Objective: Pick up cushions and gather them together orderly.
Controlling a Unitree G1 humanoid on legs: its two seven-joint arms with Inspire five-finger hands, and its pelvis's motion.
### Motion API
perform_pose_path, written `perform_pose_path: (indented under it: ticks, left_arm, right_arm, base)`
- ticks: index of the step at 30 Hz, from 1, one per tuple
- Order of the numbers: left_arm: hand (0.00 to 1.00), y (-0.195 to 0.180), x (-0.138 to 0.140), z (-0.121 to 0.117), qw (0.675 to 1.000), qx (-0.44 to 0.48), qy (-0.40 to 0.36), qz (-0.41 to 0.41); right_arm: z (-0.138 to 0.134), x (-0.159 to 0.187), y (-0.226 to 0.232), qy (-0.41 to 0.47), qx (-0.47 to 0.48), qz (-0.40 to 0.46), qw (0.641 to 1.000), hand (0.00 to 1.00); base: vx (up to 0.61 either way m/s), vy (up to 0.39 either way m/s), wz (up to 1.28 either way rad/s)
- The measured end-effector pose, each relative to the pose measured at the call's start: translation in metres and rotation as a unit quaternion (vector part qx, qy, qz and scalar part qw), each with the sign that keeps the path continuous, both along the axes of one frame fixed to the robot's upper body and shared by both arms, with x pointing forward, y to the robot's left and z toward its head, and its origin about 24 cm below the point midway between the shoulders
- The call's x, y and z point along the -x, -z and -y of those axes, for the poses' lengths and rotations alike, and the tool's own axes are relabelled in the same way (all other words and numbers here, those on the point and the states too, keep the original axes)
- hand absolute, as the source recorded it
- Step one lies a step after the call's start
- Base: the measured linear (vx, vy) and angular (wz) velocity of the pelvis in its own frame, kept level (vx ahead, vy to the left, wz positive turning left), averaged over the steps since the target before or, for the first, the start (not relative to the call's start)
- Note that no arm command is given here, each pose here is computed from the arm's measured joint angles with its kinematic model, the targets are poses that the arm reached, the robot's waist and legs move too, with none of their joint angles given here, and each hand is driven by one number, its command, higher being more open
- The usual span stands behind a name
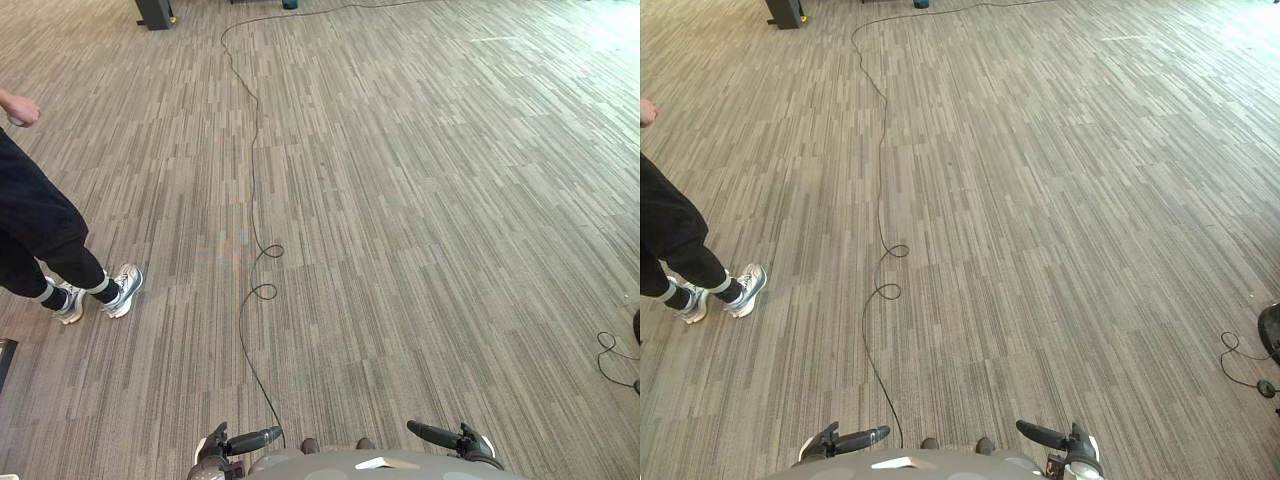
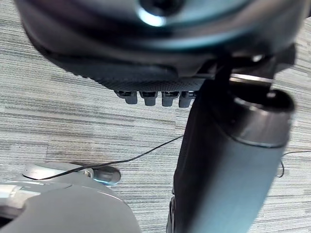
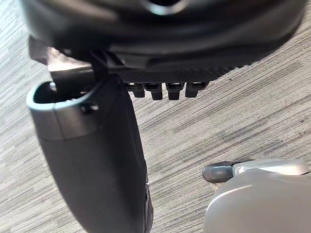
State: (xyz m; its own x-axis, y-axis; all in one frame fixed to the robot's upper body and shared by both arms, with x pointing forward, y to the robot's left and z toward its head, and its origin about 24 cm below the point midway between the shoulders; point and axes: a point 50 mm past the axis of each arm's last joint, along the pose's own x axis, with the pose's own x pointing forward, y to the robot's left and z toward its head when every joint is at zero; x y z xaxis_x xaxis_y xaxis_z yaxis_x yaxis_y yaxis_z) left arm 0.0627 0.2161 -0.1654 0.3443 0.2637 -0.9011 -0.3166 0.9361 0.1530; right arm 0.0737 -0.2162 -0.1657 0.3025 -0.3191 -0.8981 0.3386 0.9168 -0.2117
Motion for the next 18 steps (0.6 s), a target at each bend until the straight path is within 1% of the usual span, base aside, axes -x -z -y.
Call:
perform_pose_path:
  ticks: [9, 12, 15, 18]
  left_arm:
    - [1.0, 0.0, -0.001, -0.002, 1.0, -0.002, -0.003, 0.002]
    - [1.0, -0.002, -0.005, -0.004, 1.0, -0.005, -0.007, 0.011]
    - [1.0, -0.005, -0.011, -0.008, 0.999, -0.009, -0.021, 0.028]
    - [1.0, -0.007, -0.014, -0.007, 0.998, -0.007, -0.042, 0.044]
  right_arm:
    - [-0.002, -0.001, 0.0, 0.002, -0.001, 0.002, 1.0, 1.0]
    - [-0.003, -0.004, -0.001, 0.004, -0.002, 0.011, 1.0, 1.0]
    - [-0.005, -0.007, -0.003, 0.021, -0.005, 0.026, 0.999, 1.0]
    - [-0.003, -0.008, -0.004, 0.022, 0.003, 0.03, 0.999, 1.0]
  base:
    - [-0.03, -0.019, 0.03]
    - [-0.03, -0.037, 0.08]
    - [-0.05, -0.045, 0.12]
    - [0.1, -0.019, -0.02]
